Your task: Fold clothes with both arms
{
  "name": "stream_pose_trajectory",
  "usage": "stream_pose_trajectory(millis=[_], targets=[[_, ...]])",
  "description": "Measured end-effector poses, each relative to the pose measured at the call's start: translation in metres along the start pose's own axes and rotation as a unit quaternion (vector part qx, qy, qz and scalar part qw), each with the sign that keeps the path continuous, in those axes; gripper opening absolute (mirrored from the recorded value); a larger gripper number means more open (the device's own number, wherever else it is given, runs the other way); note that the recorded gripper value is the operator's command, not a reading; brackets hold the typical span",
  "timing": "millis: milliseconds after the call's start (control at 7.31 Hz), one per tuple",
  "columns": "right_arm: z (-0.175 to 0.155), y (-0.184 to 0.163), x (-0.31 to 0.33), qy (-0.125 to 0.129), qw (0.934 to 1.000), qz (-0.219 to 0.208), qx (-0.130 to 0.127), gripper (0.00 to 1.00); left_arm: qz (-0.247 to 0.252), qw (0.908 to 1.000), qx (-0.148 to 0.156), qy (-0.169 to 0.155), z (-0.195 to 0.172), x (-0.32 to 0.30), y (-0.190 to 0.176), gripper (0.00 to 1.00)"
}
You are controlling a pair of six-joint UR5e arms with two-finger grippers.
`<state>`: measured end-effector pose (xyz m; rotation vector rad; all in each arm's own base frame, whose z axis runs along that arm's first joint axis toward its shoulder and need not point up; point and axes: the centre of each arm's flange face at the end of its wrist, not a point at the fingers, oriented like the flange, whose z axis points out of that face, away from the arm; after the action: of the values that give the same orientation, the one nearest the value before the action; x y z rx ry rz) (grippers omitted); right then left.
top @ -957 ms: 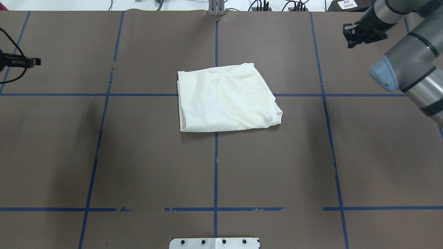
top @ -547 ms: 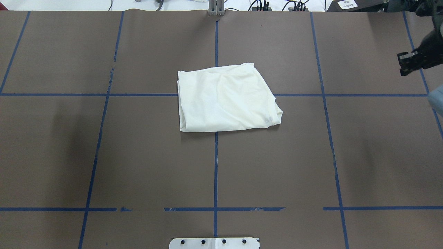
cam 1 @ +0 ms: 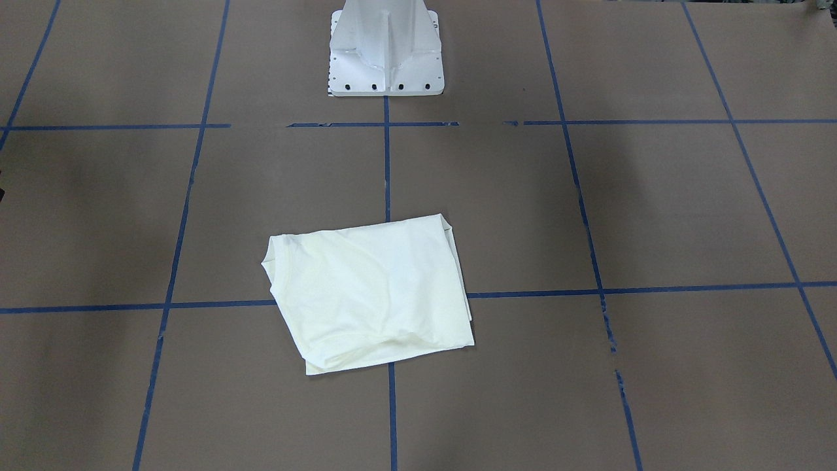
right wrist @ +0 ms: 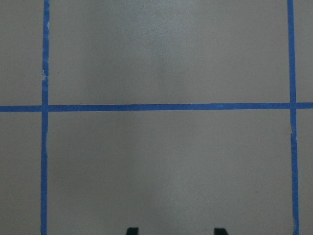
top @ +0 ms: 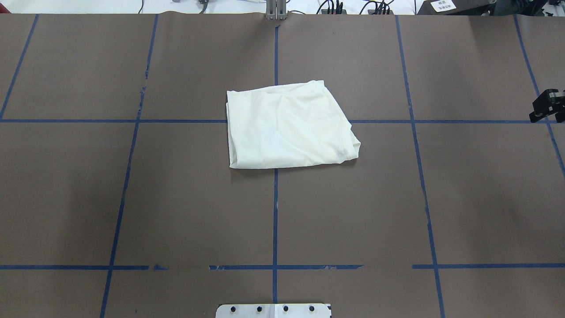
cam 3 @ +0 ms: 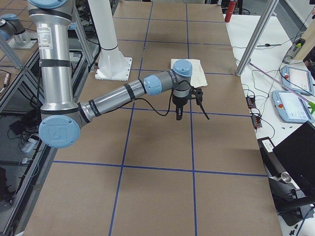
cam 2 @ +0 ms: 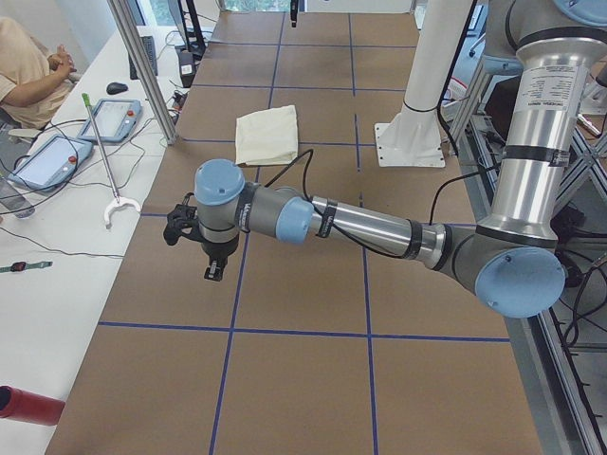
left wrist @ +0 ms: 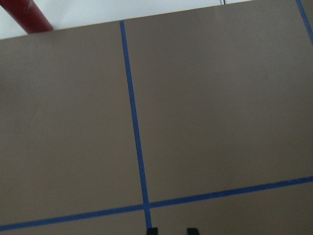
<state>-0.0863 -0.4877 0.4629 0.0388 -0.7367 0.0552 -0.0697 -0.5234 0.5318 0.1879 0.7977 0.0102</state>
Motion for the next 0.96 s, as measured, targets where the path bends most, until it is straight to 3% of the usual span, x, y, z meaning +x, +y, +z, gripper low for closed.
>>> stream_pose_trajectory(millis=[137,410,684,957], targets=[[-0.001,-0.001,0.011,0.0,0.9999,0.01,0.0,1.0,0.001,0.9998,-0.022,0.001,0.005,-0.005,0.042,1.0],[0.001,0.008,0.045,0.006,0.9995,0.031,-0.005,1.0,0.017,0.9995,-0.026,0.004,0.019,-0.019,0.086,1.0],[0.01,0.024,0.094,0.009,0.9994,0.025,-0.021,1.0,0.024,0.9994,-0.023,0.013,0.031,-0.029,0.094,1.0],[0.015,0.04,0.137,-0.022,0.9991,0.007,-0.035,1.0,0.02,0.9991,-0.028,0.023,0.04,-0.037,0.095,1.0]])
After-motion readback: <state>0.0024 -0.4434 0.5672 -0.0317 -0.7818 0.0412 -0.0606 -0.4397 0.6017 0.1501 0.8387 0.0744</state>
